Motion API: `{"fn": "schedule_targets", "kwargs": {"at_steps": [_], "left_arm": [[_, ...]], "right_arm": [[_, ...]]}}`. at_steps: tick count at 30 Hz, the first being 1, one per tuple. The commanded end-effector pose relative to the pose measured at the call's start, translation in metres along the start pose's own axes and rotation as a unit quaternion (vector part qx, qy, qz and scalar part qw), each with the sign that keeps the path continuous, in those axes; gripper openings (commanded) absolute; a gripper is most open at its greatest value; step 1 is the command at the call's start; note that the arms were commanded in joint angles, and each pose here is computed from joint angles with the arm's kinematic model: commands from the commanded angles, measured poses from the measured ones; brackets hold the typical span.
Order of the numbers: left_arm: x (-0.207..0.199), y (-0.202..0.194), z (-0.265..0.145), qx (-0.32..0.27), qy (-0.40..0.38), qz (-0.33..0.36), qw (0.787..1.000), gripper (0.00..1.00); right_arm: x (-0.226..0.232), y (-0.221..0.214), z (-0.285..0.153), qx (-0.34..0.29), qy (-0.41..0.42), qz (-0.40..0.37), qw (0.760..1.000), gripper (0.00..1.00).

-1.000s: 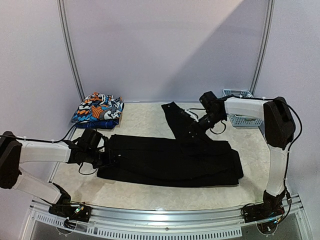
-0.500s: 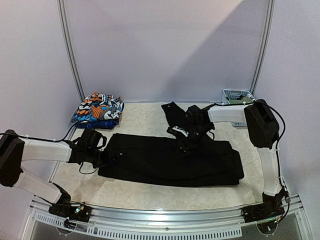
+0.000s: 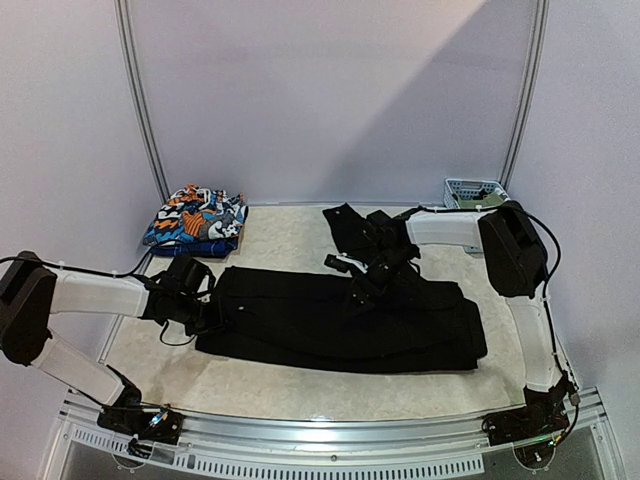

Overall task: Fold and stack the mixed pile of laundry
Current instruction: Adjust the rectangle-folded shirt at the center of the board.

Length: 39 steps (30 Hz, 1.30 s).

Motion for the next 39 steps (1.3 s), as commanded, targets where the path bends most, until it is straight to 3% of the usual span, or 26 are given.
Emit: {"fn": "schedule_targets", "kwargs": {"at_steps": [1,7,12,20,24,39], "left_arm": [[-0.003,0.004,0.004,0.002,-0.018,0.003,1.0,0.29],[-0.01,0.008,0.005,0.002,-0.036,0.01,0.999,0.22],[-0.015,0.012,0.005,-0.001,-0.043,0.012,0.999,0.01],[-0.024,0.014,-0.022,0.002,-0.056,0.021,0.998,0.0],[-0.015,0.007,-0.044,0.019,-0.006,0.038,0.999,0.0],[0.016,-0.013,-0.029,0.116,0.095,0.054,0.987,0.0]], "right_arm": [[-0.01,-0.005,0.015,0.013,0.006,0.014,1.0,0.82],[-0.015,-0.009,0.024,0.021,0.027,0.03,0.999,0.65],[-0.017,-0.013,0.028,0.027,0.03,0.035,0.999,0.51],[-0.022,-0.009,0.028,0.02,0.01,0.041,0.999,0.29],[-0.029,-0.009,0.023,0.008,-0.005,0.068,0.998,0.19],[-0.027,-0.003,0.001,-0.021,-0.054,0.095,0.994,0.11]]}}
Point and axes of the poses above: each gripper's point midway between its finger pads, its own z axis out along the fingers, its own x axis along the line the jaws close on, y = z × x, the point moved 8 cm from there along -z, back along the fingers, and after that the axes turned 4 degrees about -z, right-handed, at the moved point
